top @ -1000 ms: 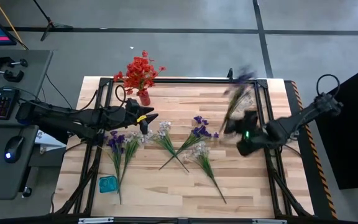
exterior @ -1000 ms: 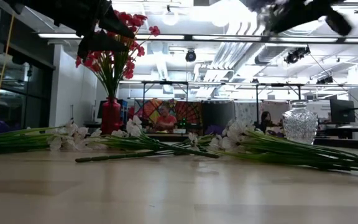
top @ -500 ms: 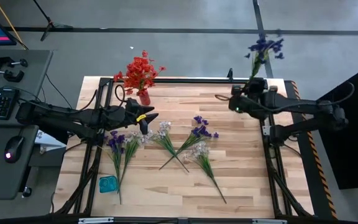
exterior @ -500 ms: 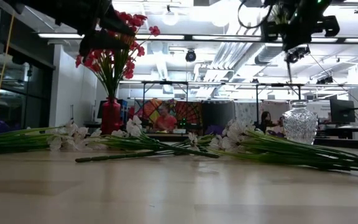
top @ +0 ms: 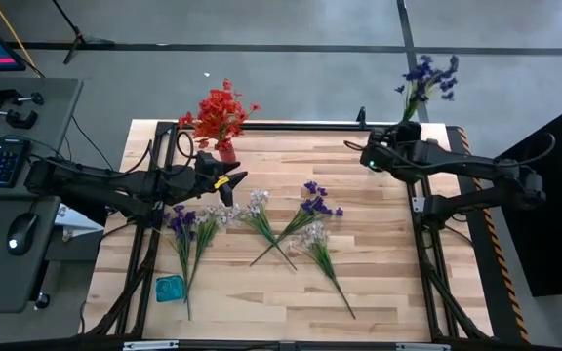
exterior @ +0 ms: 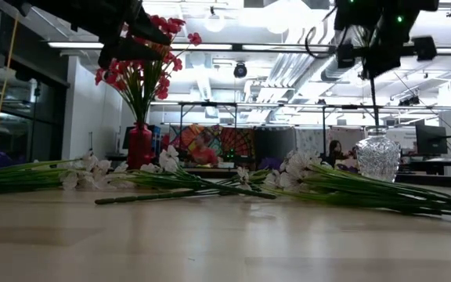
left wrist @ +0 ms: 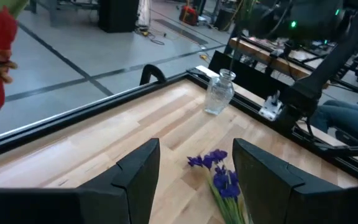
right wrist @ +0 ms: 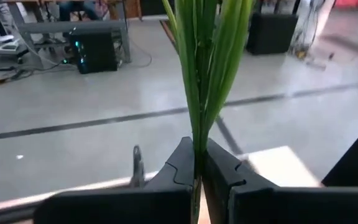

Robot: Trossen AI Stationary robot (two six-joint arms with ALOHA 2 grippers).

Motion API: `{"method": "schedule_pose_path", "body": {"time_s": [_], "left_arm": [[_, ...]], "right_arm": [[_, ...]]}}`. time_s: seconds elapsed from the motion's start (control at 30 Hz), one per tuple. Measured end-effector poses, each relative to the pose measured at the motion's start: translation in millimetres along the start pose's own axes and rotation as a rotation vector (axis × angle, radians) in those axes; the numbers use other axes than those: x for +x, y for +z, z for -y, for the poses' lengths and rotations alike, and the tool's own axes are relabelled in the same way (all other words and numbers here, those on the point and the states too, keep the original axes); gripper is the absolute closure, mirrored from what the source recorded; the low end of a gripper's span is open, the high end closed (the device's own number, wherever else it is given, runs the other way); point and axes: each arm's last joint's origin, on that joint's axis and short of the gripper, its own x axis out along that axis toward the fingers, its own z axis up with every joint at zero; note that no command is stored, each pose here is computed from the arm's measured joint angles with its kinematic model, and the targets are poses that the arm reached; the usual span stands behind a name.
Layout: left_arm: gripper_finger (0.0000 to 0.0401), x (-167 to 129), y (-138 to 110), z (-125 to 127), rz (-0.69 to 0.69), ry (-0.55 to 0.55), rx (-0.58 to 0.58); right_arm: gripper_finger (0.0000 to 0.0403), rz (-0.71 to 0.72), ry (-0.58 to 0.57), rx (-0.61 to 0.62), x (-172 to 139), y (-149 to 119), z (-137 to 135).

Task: Sort flowers into vase by color
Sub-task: Put the right violet flowers into the transparent vase

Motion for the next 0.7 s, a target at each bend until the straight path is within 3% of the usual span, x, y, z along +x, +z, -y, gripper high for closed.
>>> {"method": "schedule_pose_path", "body": {"time_s": [0.3,0.57,0.7], "left_arm": [[0.0211,0,0,0,0.000,0.001,0.000],[0.0211,0,0,-1,0.008,0.020,0.009],[0.0211,0,0,-1,0.009,0.022,0.024]], "right_arm": [[0.0403,-0.070,0.049,0.021,8,-48,2],[0.0400,-0.149,0.070,-0.067,9,-56,3],[0.0362,-0.180,0.084,-0.109,9,-57,3]]}}
